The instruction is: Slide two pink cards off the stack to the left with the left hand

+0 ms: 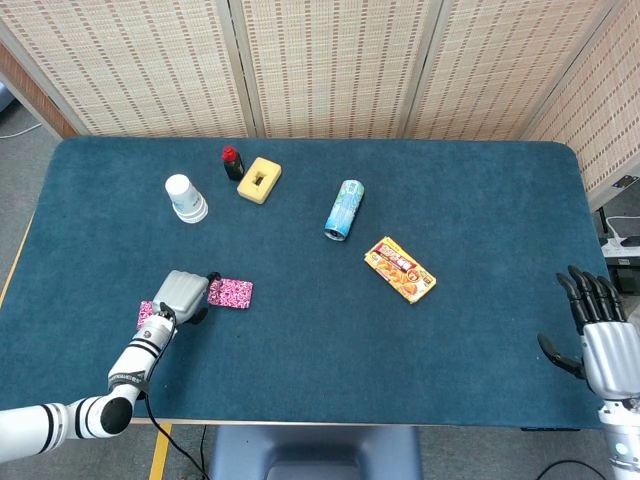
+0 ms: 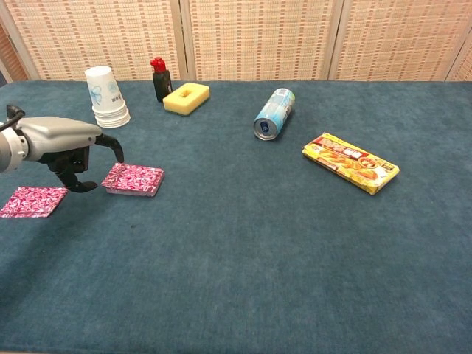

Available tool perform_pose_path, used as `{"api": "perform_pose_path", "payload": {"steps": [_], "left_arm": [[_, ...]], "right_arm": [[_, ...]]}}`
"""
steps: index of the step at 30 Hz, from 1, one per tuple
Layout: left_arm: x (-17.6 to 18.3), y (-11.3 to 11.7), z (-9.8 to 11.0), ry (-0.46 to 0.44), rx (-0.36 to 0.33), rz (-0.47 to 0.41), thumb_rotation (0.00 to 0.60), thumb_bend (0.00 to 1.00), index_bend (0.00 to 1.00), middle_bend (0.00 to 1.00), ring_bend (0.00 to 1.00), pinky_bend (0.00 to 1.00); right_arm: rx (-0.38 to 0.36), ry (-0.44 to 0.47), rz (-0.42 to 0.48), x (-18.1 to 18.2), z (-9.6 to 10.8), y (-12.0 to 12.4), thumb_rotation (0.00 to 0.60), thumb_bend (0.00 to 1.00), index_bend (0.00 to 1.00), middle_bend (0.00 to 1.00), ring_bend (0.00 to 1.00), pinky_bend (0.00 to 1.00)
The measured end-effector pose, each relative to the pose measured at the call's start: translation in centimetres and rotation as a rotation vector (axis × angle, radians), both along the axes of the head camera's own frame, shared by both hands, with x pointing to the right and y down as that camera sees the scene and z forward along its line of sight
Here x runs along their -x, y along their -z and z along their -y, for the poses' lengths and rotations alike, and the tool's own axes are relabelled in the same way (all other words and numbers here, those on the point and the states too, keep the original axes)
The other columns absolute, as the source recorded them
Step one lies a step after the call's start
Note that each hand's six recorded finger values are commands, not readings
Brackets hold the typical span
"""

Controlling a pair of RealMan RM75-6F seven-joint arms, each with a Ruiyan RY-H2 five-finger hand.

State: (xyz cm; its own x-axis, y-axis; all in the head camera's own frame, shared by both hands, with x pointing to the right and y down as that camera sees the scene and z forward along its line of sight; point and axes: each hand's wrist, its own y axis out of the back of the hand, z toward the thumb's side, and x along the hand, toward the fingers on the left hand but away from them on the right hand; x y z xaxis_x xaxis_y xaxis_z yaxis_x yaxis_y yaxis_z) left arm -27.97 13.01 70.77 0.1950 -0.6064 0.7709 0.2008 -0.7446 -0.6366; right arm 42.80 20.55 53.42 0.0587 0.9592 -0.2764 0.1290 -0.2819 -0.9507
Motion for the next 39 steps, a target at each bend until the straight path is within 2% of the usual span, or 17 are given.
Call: {"api": "perform_pose_path", "payload": {"steps": [4,5,8,16,19,30,39], "left_arm": [[0.3,0.3,0.7,-0.004,0.025,0.005,0.600,0.39,0.52,1.00,1.00,1.00],[0.3,0.4,0.8,-0.006,0.033,0.006,0.600,0.38,0.56,1.00,1.00,1.00],[0.4,0.9,1.2,-0.007,0.046,0.000,0.600,0.38,0.56,1.00,1.00,1.00],[-0.6,1.1,1.4,-0.018,0.041,-0.021,0.600,0.38,0.32,1.00,1.00,1.00],[-0.9,1.0,1.2,-0.010,0.044,-0.033,0.600,0.39,0.26,1.00,1.00,1.00],[-2.4,0.2,0.5,0.017,0.068,-0.074,0.600,0.38,0.20,1.00,1.00,1.00],[-2.8,-0.2,0.4,0.039,0.076,-0.082,0.600,0.38,0.11,1.00,1.00,1.00]], "right_arm": [[0.002,0.003,-0.002,0.0,0.0,0.0,0.600,0.22,0.00,0.00,0.00,0.05],[0.003,0.003,-0.002,0.0,0.0,0.0,0.600,0.22,0.00,0.00,0.00,0.05],[0.004,0.002,-0.005,0.0,0.0,-0.1,0.600,0.22,0.00,0.00,0.00,0.05],[0.012,0.004,-0.012,0.1,0.0,-0.4,0.600,0.22,0.00,0.00,0.00,0.05],[0.012,0.001,-0.010,0.1,0.0,-0.4,0.600,0.22,0.00,0.00,0.00,0.05],[0.012,0.002,-0.009,0.1,0.0,-0.4,0.600,0.22,0.00,0.00,0.00,0.05],[0.012,0.001,-0.006,0.0,0.1,-0.3,0.600,0.22,0.00,0.00,0.00,0.05]]}}
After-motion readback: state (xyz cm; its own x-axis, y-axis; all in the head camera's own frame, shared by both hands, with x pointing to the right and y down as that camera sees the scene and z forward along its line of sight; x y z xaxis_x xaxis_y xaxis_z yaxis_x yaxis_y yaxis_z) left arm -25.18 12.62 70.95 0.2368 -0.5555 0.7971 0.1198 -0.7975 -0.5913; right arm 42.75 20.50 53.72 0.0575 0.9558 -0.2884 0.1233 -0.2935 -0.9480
